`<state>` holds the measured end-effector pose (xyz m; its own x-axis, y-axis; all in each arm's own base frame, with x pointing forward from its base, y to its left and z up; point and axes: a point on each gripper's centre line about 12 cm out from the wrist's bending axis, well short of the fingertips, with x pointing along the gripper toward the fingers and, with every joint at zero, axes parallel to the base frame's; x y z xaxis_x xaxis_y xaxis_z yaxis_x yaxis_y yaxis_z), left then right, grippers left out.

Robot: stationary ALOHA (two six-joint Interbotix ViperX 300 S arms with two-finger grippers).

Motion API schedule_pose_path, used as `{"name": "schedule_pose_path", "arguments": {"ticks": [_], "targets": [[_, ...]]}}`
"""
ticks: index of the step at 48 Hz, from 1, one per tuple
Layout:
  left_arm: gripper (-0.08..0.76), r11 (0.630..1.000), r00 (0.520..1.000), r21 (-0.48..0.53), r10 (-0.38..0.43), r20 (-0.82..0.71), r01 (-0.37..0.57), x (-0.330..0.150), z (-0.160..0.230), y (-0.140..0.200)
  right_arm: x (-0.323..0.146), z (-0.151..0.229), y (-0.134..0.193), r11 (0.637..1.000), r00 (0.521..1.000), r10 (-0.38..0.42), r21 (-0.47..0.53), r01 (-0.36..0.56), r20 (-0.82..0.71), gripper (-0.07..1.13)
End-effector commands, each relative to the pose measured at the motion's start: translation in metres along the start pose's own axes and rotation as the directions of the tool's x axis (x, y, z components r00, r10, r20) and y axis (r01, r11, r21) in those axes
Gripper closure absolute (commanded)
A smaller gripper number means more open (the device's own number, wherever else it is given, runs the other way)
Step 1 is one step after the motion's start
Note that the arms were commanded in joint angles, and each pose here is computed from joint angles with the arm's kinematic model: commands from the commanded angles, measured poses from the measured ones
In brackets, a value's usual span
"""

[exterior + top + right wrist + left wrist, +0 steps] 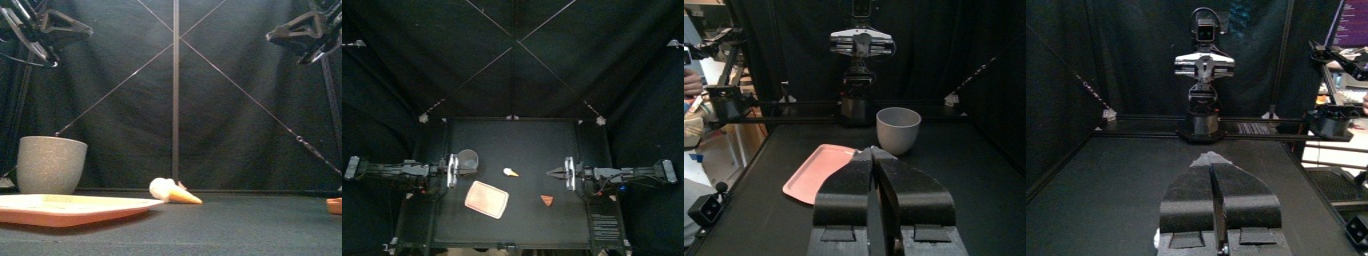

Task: Pick the pie then place it on the pink plate
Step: Pick the pie

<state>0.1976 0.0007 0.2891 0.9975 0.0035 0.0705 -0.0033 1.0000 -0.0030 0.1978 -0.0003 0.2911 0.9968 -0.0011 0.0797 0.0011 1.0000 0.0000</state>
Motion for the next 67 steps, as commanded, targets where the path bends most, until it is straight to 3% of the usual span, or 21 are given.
{"name": "schedule_pose_path", "arguments": {"ticks": [1, 11, 20, 27, 34, 39, 53, 57, 61, 65, 67], "targets": [[0.653, 1.000, 0.999, 0.000, -0.006, 0.044, 0.006, 0.005, 0.017, -0.001, 0.007, 0.004, 0.002, 1.000, 1.000, 0.008, 0.008, -0.008, -0.003, 1.10], [0.658, 1.000, 0.999, 0.002, -0.009, 0.040, 0.009, 0.006, 0.019, -0.002, 0.029, -0.001, 0.001, 0.998, 0.996, 0.000, 0.057, 0.004, -0.086, 1.02], [0.658, 1.000, 1.000, 0.001, -0.009, 0.015, 0.009, 0.008, 0.014, -0.002, 0.046, -0.006, -0.001, 0.995, 0.956, -0.006, 0.096, 0.036, -0.293, 0.87], [0.658, 1.000, 1.000, 0.002, -0.009, 0.014, 0.009, 0.008, 0.014, -0.002, 0.048, -0.007, -0.007, 0.986, 0.920, -0.020, 0.146, 0.083, -0.390, 0.59], [0.658, 1.000, 1.000, 0.007, -0.008, 0.014, 0.008, 0.008, 0.014, -0.002, 0.047, -0.007, -0.011, 0.968, 0.921, -0.033, 0.218, 0.127, -0.389, 0.20], [0.658, 1.000, 1.000, 0.009, -0.007, 0.015, 0.007, 0.008, 0.014, -0.001, 0.046, -0.009, -0.013, 0.958, 0.919, -0.038, 0.247, 0.145, -0.391, 0.00], [0.658, 1.000, 1.000, 0.009, -0.004, 0.011, 0.004, 0.008, 0.013, -0.001, 0.049, -0.029, -0.005, 0.944, 0.882, 0.005, 0.293, 0.151, -0.472, -0.01], [0.658, 1.000, 1.000, 0.009, -0.004, 0.011, 0.004, 0.008, 0.013, -0.001, 0.051, -0.035, 0.014, 0.931, 0.847, 0.087, 0.345, 0.118, -0.524, -0.01], [0.658, 1.000, 1.000, 0.009, -0.002, 0.012, 0.002, 0.008, 0.013, 0.000, 0.048, -0.039, 0.032, 0.917, 0.781, 0.177, 0.388, 0.090, -0.599, -0.01], [0.658, 1.000, 1.000, 0.009, -0.002, 0.011, 0.002, 0.008, 0.013, 0.000, 0.039, -0.051, 0.046, 0.895, 0.656, 0.267, 0.434, 0.104, -0.706, -0.01], [0.658, 1.000, 1.000, 0.009, -0.001, 0.011, 0.001, 0.008, 0.013, 0.000, 0.029, -0.061, 0.053, 0.871, 0.550, 0.326, 0.471, 0.142, -0.769, -0.01]]}}
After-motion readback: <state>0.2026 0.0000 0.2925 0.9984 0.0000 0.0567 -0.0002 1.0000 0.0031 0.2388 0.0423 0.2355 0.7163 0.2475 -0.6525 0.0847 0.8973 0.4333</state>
